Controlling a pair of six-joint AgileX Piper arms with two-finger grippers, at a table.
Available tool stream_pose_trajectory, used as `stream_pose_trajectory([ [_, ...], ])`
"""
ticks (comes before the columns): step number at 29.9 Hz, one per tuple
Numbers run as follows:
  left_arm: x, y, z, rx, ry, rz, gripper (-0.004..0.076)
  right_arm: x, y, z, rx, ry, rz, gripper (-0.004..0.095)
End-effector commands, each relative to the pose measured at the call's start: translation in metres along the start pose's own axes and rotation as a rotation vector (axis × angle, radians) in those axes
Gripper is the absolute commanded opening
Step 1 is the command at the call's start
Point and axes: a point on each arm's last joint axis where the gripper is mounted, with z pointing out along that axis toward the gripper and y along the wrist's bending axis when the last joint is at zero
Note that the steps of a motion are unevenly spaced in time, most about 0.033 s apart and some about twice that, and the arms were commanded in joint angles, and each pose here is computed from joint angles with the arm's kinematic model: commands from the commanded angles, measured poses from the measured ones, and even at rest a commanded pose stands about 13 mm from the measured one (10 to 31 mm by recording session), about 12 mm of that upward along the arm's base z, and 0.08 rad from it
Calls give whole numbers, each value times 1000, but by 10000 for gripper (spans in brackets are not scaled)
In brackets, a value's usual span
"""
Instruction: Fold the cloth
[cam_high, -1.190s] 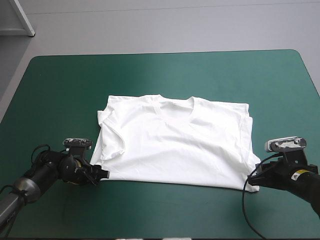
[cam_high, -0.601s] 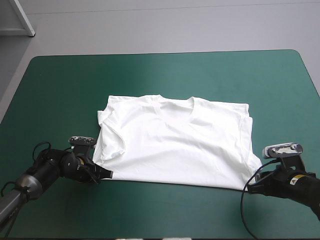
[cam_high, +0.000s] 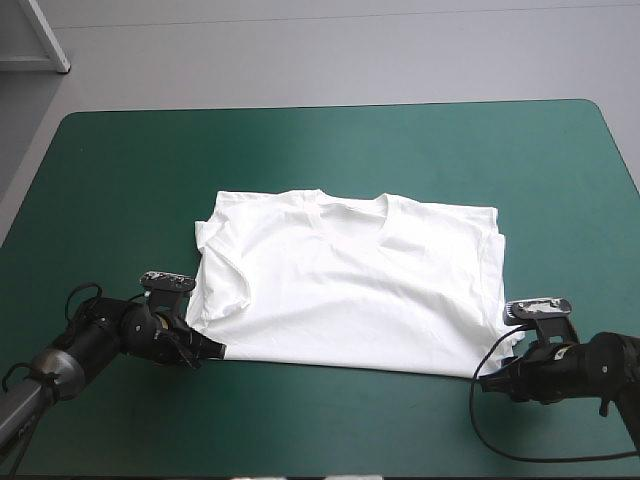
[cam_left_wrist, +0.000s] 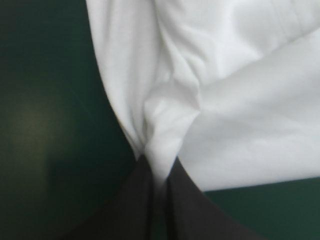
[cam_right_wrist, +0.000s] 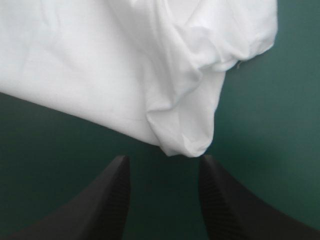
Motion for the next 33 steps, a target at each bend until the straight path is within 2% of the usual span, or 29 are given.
stream_pose_trajectory([
  [1, -2, 1, -1, -15, -10, 26, 19, -11, -2, 5, -14, -4, 10, 414],
  [15, -2, 1, -1, -16, -6, 36, 19, -26, -16, 38, 15, 71, 45, 413],
  [16, -1, 1, -1, -16, -4, 36, 19, -26, -16, 41, 14, 81, 47, 396],
  [18, -1, 1, -1, -16, 0, 36, 19, -26, -17, 43, 11, 99, 51, 288],
  [21, -1, 2, -1, -22, 2, 42, 19, -25, -16, 44, 6, 113, 31, -13],
  [29, 0, 3, -5, -34, -12, 56, 19, -20, -12, 27, 13, 62, 11, -6],
  [33, 2, 3, -18, -47, -63, 71, 19, -11, -9, 8, 51, 24, 6, -6],
])
